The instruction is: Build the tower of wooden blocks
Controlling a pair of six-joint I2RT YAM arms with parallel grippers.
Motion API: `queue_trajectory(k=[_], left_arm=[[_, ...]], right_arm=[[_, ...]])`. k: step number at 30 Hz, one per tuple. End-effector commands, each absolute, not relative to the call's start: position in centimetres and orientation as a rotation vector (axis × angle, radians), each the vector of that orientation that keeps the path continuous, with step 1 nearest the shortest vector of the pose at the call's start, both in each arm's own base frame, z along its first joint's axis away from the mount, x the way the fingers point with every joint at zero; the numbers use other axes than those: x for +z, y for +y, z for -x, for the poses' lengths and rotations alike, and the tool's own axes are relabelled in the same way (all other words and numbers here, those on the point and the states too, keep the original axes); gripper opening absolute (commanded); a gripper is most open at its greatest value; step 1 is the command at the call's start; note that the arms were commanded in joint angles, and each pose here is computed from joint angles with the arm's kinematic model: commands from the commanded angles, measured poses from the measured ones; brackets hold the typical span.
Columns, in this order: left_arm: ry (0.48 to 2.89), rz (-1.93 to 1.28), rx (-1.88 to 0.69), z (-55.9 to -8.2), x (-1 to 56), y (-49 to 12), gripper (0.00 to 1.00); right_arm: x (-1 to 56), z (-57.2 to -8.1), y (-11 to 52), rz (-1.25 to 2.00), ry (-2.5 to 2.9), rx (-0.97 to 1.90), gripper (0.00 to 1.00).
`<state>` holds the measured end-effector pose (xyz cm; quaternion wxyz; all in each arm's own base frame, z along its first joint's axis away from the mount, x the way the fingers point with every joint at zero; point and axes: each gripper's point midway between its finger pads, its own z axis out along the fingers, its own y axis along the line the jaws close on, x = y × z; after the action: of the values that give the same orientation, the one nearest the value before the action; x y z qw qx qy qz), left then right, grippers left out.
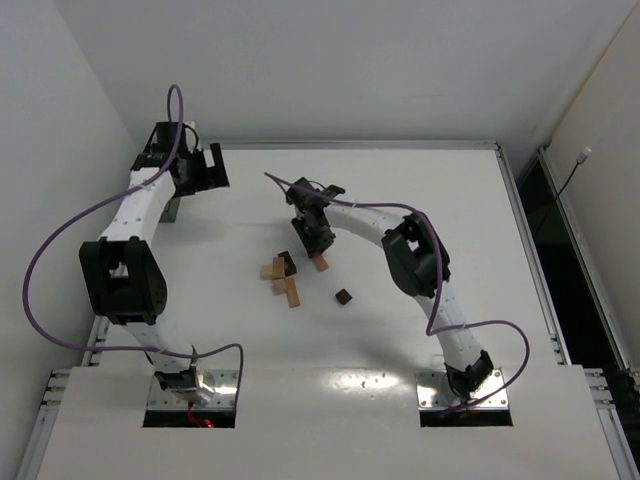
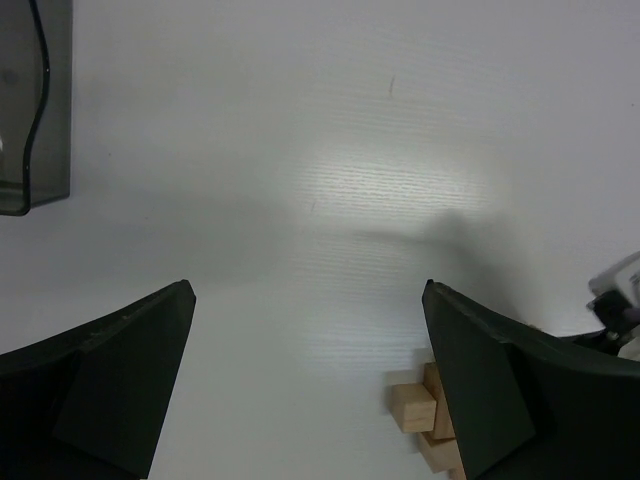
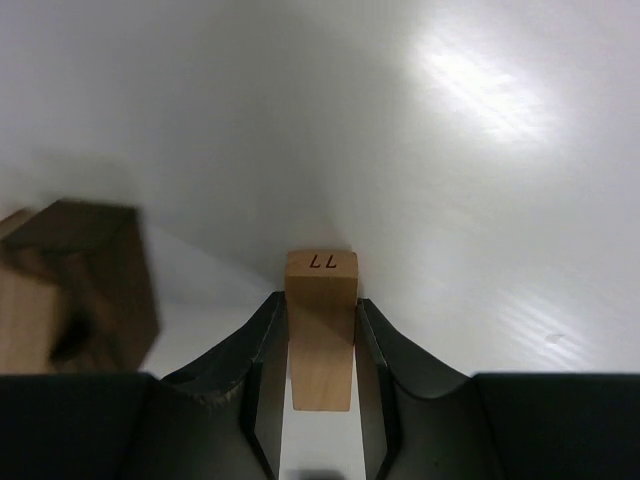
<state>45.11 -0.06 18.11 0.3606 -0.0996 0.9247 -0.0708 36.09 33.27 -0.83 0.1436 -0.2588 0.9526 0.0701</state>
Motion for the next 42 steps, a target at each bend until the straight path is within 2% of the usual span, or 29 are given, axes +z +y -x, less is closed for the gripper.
queue_trajectory(k=[1,5,9,24,27,28,29,30,33,34,36,38,40,42], left_arm=[[2.314,0.282,-0.221,-45.5,19.8,-0.4,0.97],[2.299,0.409,-0.13,-45.0,19.4,1.1,0.98],[2.291,0.446,-0.107,-45.0,19.1,1.6,0.98],[2.292,0.444,-0.09,-44.8,18.8,1.5,0.98],[2.292,0.444,-0.09,-44.8,18.8,1.5,0.98],[2.3,0.446,-0.089,-44.8,18.4,1.5,0.98],[2.301,0.446,-0.089,-44.8,18.4,1.5,0.98],[2.301,0.446,-0.089,-44.8,18.4,1.5,0.98],[2.301,0.446,-0.089,-44.8,18.4,1.5,0.98],[2.301,0.446,-0.089,-44.8,18.4,1.5,0.98],[2.292,0.444,-0.09,-44.8,18.8,1.5,0.98],[2.28,0.432,-0.097,-44.7,19.2,1.0,0.98],[2.261,0.429,-0.075,-43.9,19.6,1.0,0.98],[2.219,0.427,-0.052,-43.4,20.6,1.0,0.98]], right_arm=[[3.4,-41.2,30.4,0.499,2.643,0.098,0.0],[5.5,-44.4,28.7,0.299,2.599,0.079,0.0],[5.3,-44.4,28.5,0.17,2.629,0.096,0.0],[0.0,-43.5,28.0,0.078,2.749,0.049,0.0],[-0.5,-43.7,28.0,0.078,2.749,0.048,0.24],[-0.5,-43.5,28.3,0.094,2.756,0.066,0.39],[-0.5,-43.6,28.5,0.117,2.753,0.083,0.7],[-0.5,-43.6,28.5,0.13,2.752,0.081,0.91],[1.3,-43.8,28.5,0.174,2.71,0.101,0.96],[3.6,-44.3,28.8,0.165,2.663,0.135,0.98],[5.6,-44.6,28.3,0.214,2.59,0.133,0.98],[10.6,-44.3,28.6,0.289,2.477,0.188,0.98],[12.6,-43.0,28.1,0.347,2.434,0.194,0.97],[15.9,-40.1,28.1,0.468,2.359,0.217,0.91]])
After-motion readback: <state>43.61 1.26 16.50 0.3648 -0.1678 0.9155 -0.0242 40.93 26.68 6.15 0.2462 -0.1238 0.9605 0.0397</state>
